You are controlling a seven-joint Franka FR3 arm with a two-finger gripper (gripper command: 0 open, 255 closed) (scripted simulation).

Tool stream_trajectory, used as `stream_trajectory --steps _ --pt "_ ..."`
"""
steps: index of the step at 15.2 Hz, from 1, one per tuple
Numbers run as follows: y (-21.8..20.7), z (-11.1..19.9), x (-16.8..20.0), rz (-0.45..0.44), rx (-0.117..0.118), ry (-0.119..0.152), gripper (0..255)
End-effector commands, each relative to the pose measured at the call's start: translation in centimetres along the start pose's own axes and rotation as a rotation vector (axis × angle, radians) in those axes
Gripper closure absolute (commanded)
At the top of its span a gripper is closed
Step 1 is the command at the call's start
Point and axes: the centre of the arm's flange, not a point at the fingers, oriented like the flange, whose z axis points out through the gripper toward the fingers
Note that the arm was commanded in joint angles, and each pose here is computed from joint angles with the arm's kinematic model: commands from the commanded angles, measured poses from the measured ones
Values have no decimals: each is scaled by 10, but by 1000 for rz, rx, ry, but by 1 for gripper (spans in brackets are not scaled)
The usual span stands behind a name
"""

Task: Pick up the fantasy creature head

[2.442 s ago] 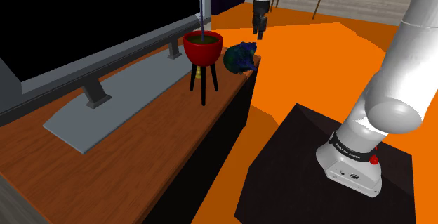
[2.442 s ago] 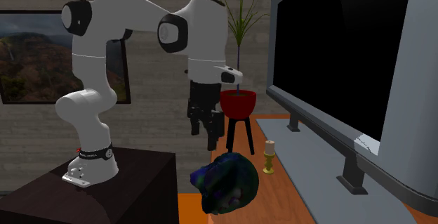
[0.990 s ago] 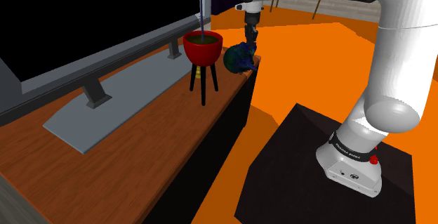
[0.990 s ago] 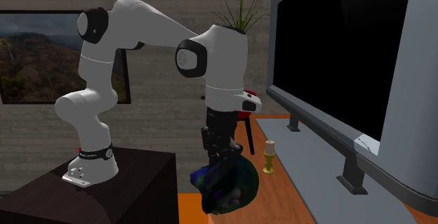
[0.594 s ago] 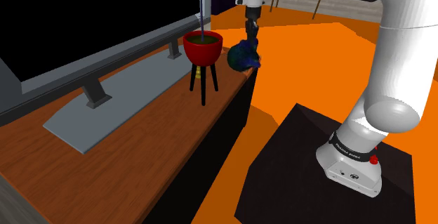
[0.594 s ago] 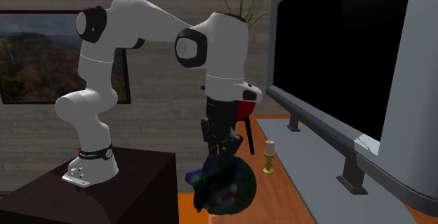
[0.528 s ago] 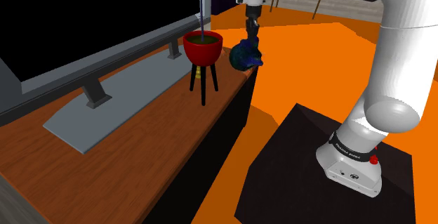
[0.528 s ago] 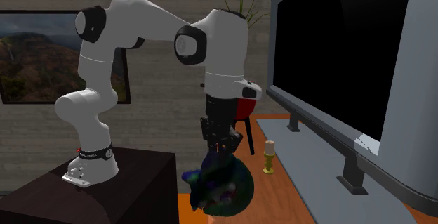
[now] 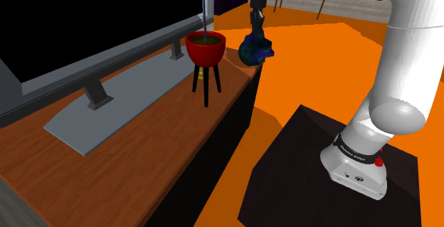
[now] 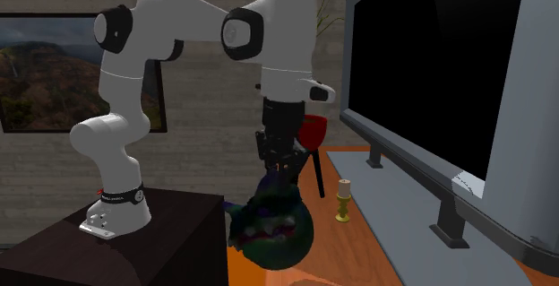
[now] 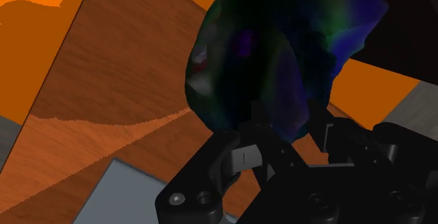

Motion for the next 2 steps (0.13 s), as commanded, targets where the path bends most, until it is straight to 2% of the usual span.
stream_trajectory --steps 1,2 --pt "0 -9 0 0 -3 1 255" --pt "0 -9 0 0 -3 1 255"
